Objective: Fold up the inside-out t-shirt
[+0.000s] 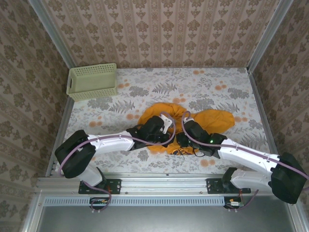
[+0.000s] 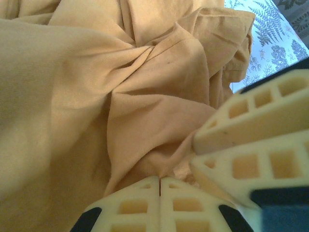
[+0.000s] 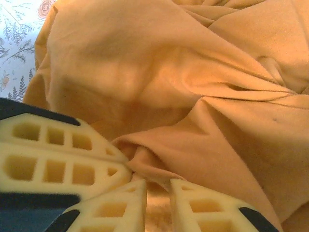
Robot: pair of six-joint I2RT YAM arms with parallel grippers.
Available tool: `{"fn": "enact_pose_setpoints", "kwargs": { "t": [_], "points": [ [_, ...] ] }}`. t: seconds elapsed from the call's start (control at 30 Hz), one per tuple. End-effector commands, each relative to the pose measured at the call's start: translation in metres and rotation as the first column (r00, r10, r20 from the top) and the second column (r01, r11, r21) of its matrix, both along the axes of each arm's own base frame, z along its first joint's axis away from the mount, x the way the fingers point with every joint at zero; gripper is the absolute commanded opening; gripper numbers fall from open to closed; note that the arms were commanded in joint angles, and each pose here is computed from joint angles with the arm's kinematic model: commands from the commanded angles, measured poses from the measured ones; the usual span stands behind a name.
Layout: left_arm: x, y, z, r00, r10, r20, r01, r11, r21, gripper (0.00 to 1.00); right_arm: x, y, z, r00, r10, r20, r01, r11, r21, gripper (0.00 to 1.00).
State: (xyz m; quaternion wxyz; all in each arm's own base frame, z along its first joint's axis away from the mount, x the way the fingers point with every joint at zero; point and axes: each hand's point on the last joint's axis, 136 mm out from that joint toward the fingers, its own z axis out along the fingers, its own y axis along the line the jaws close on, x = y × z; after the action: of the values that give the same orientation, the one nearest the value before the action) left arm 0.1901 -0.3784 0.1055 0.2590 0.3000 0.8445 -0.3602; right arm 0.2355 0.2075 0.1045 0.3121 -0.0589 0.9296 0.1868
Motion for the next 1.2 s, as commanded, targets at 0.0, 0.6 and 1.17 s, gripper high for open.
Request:
{"fn": "enact_pose_setpoints", "kwargs": {
  "t": [0.0, 0.6, 1.17],
  "points": [
    [0.002, 0.003, 0.01, 1.0, 0.022, -0.01, -0.022, 0.999, -0.041, 0.0, -0.002, 0.007, -0.008, 0.996, 0.091, 0.015, -0.092, 0.996, 0.023, 0.24],
    [0.009, 0.009, 0.013, 0.999, 0.036, -0.036, -0.039, 0.996, -0.086, 0.0, 0.0, 0.012, -0.021, 0.984, 0.18, 0.007, -0.179, 0.984, -0.004, 0.28],
    [0.008, 0.011, 0.017, 0.999, 0.028, -0.035, -0.031, 0.995, -0.09, 0.0, 0.006, -0.008, -0.033, 0.999, 0.024, -0.026, -0.026, 0.996, -0.083, 0.27]
  ]
}}
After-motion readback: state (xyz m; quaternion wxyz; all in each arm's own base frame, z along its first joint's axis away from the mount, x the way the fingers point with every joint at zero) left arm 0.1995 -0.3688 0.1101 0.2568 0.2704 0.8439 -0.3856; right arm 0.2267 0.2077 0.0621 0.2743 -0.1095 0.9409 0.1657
